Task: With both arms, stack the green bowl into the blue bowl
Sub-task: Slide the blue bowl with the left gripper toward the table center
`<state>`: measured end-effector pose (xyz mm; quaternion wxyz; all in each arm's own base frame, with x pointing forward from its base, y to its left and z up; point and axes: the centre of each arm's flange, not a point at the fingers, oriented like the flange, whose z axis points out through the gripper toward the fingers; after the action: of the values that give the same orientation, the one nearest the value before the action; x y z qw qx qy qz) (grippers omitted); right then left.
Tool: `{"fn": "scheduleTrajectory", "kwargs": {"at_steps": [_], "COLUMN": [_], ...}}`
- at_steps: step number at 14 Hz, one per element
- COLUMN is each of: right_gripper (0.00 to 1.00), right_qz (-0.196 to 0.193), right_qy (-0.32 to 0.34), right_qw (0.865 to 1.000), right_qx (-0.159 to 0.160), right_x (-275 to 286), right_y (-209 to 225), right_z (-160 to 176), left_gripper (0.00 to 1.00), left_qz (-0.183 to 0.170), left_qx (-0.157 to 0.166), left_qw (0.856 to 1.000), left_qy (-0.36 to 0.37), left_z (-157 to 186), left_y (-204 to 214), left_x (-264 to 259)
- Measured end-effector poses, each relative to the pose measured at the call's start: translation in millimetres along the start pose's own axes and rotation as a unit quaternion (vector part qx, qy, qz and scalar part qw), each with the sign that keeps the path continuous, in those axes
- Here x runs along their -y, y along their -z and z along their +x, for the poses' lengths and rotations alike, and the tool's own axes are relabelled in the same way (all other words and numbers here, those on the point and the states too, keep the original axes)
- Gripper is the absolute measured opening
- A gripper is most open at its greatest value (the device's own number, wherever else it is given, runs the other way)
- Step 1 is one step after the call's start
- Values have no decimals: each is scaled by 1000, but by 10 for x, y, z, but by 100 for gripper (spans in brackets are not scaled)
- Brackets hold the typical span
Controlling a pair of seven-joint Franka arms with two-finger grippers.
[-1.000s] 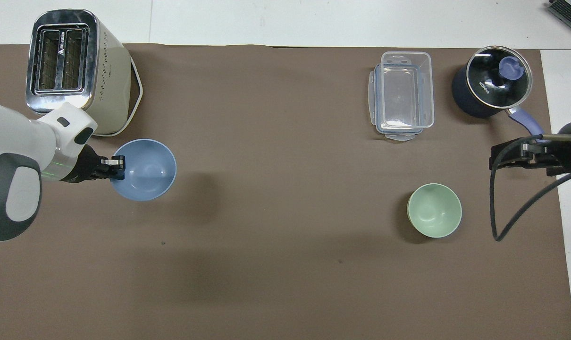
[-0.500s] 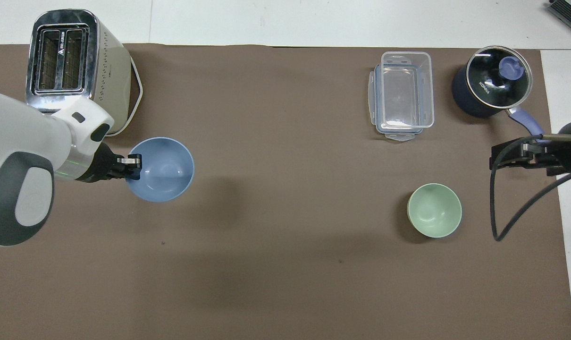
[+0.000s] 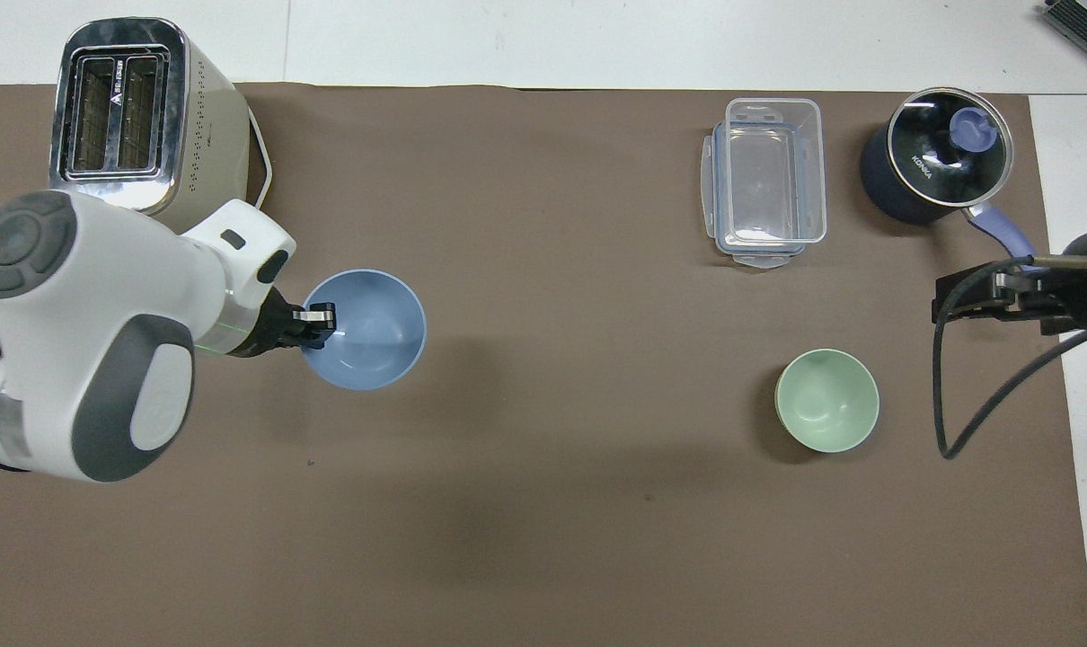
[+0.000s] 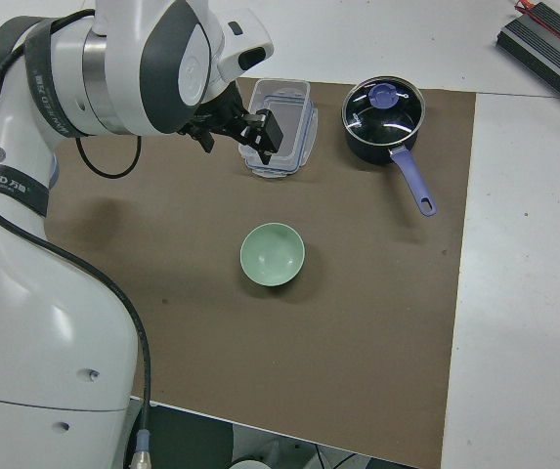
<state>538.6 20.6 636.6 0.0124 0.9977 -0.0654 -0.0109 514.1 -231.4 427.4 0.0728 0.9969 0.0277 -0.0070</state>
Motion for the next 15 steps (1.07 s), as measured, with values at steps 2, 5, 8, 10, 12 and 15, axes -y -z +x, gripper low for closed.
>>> {"fn": "scheduleTrajectory", "kwargs": {"at_steps": [2,5,8,10,12,15], "right_gripper": [100,100,100,100,100,100], "right_qz": [0,0,0,0,0,0], "right_qy": [0,-1,-1,-1,-1,-6], "right_qw": [1000,1000,1000,1000,1000,1000], "right_qx": [0,0,0,0,0,1], "right_x": [-3,-9,-10,-10,-14,-59], "right_y": [0,0,-3,-4,-4,-5], "right_z": [0,2,2,2,2,10], "left_gripper": [6,6,6,6,6,6], "left_qz": [0,2,-5,-6,-7,-7], "left_qx": [-2,-1,-12,-13,-15,-15], "left_qw": [1000,999,999,999,998,998], "left_qy": [-12,-33,-42,-48,-52,-56], "left_z": [-152,-405,-607,-680,-702,-720], "left_y": [-247,-566,-832,-928,-946,-1020], "left_x": [-227,-538,-826,-930,-968,-995]}}
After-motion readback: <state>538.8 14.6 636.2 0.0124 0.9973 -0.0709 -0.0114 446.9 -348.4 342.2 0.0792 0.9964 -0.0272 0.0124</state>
